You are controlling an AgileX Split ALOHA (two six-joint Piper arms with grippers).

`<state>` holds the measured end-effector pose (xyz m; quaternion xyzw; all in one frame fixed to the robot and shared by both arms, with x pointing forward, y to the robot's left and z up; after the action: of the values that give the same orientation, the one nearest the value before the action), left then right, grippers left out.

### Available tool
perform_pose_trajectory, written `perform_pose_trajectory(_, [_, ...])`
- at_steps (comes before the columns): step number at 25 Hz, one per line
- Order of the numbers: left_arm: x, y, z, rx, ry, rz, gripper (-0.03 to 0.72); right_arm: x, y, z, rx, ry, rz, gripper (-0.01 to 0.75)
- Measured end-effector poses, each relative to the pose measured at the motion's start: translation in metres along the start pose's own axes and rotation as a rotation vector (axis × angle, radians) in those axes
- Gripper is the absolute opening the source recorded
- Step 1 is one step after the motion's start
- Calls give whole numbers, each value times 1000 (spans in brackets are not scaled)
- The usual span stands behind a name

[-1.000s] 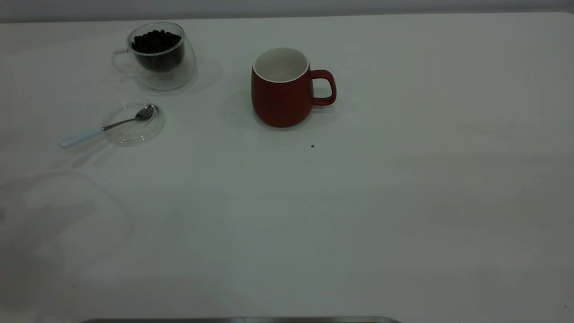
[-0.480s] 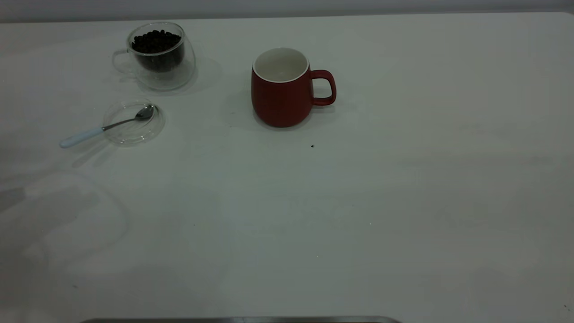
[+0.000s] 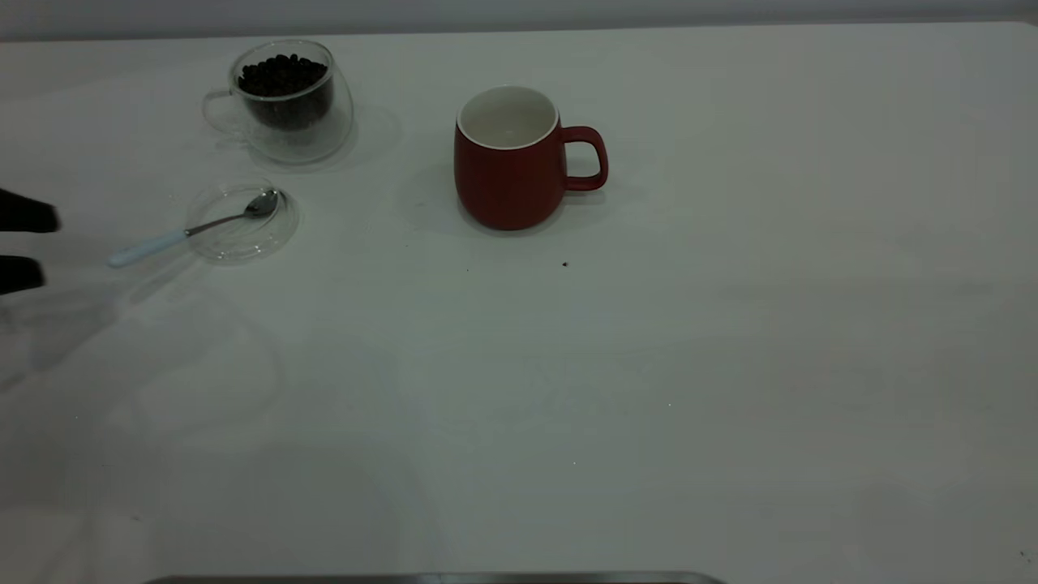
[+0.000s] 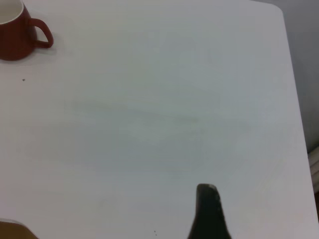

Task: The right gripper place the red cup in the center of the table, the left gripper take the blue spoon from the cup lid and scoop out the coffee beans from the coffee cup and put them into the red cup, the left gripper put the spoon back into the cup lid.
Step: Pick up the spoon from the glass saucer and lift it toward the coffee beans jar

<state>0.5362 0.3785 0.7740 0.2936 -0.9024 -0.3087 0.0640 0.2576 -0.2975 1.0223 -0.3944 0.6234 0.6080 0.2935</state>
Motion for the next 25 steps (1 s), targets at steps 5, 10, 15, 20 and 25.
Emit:
perform_pose_trajectory(5, [-2, -16, 0, -18, 18, -40, 522, 0, 0, 0, 0, 0, 0, 583])
perform_pose_trajectory(10, [2, -26, 0, -54, 11, -25, 520, 0, 0, 0, 0, 0, 0, 583])
perform_pose_trajectory(15, [4, -36, 4, -62, 16, -31, 520, 0, 0, 0, 0, 0, 0, 583])
perform_pose_trajectory(20, [6, -44, 13, -47, 68, -56, 518, 0, 0, 0, 0, 0, 0, 583])
perform_pose_trajectory(25, [8, -46, 15, -33, 56, -51, 516, 0, 0, 0, 0, 0, 0, 583])
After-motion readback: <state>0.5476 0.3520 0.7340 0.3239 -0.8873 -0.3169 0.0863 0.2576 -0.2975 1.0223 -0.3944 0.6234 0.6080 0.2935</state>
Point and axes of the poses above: a point on each arm's last joint axis where the gripper is mounted, y pointing back along that axis away from the gripper, z along the wrist's bending axis when the last joint is at zero, x = y × z, the point moved 3 cm from there along -y, pointing out along that axis toward the gripper, and after that the axes turned 1 degree about y, right-handed, at the moved point
